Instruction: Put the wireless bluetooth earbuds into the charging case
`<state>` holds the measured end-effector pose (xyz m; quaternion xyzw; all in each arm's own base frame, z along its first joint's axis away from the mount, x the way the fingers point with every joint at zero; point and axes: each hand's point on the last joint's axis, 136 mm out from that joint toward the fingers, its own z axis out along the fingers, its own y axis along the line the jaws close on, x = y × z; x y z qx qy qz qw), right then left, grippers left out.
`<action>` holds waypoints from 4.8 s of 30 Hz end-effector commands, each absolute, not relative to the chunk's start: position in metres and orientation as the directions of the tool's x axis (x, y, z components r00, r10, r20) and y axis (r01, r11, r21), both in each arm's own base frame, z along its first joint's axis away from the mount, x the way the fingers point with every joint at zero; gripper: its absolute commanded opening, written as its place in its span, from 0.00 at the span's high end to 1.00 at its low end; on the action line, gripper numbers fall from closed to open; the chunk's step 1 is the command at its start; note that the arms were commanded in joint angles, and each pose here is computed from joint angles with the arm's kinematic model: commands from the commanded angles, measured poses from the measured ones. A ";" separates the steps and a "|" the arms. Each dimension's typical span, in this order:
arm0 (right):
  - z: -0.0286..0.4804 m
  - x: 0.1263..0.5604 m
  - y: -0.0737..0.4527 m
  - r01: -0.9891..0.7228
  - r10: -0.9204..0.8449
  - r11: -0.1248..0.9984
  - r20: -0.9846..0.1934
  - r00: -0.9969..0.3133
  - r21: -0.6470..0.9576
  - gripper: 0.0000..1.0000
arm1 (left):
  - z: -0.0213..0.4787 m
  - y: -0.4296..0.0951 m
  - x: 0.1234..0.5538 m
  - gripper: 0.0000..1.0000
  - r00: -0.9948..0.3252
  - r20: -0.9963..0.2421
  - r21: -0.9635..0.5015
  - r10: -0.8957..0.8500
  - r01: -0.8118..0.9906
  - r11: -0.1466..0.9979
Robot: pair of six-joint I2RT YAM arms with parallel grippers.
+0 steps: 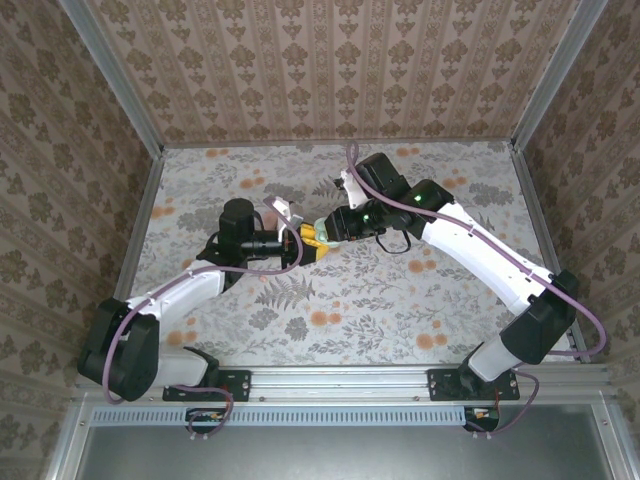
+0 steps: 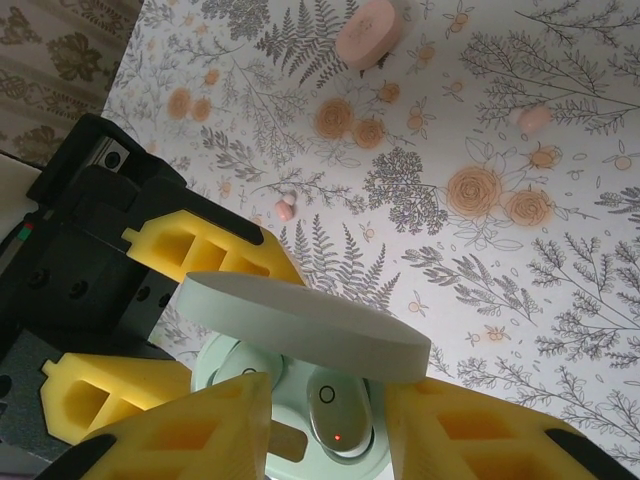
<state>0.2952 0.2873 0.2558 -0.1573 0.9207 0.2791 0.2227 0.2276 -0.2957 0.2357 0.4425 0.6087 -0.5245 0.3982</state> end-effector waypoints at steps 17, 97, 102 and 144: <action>0.312 0.283 0.246 -0.375 -0.018 0.786 -0.588 -0.809 0.492 0.63 | 0.251 -0.295 0.218 1.00 -0.243 -0.966 -0.243 0.088 0.970 0.019; 0.038 0.466 0.157 0.171 0.350 0.663 -0.100 -0.931 0.729 0.60 | 0.203 -0.176 0.301 0.00 -0.635 -0.772 -0.473 -0.027 0.546 0.692; 0.036 0.459 0.146 0.194 0.354 0.716 -0.108 -0.929 0.671 0.46 | 0.200 -0.176 0.305 0.00 -0.634 -0.773 -0.463 -0.014 0.549 0.695; 0.131 0.375 0.188 -0.036 0.157 0.904 -0.408 -0.899 0.426 0.41 | 0.067 -0.144 0.399 0.20 -0.876 -0.410 -0.207 0.254 0.360 0.910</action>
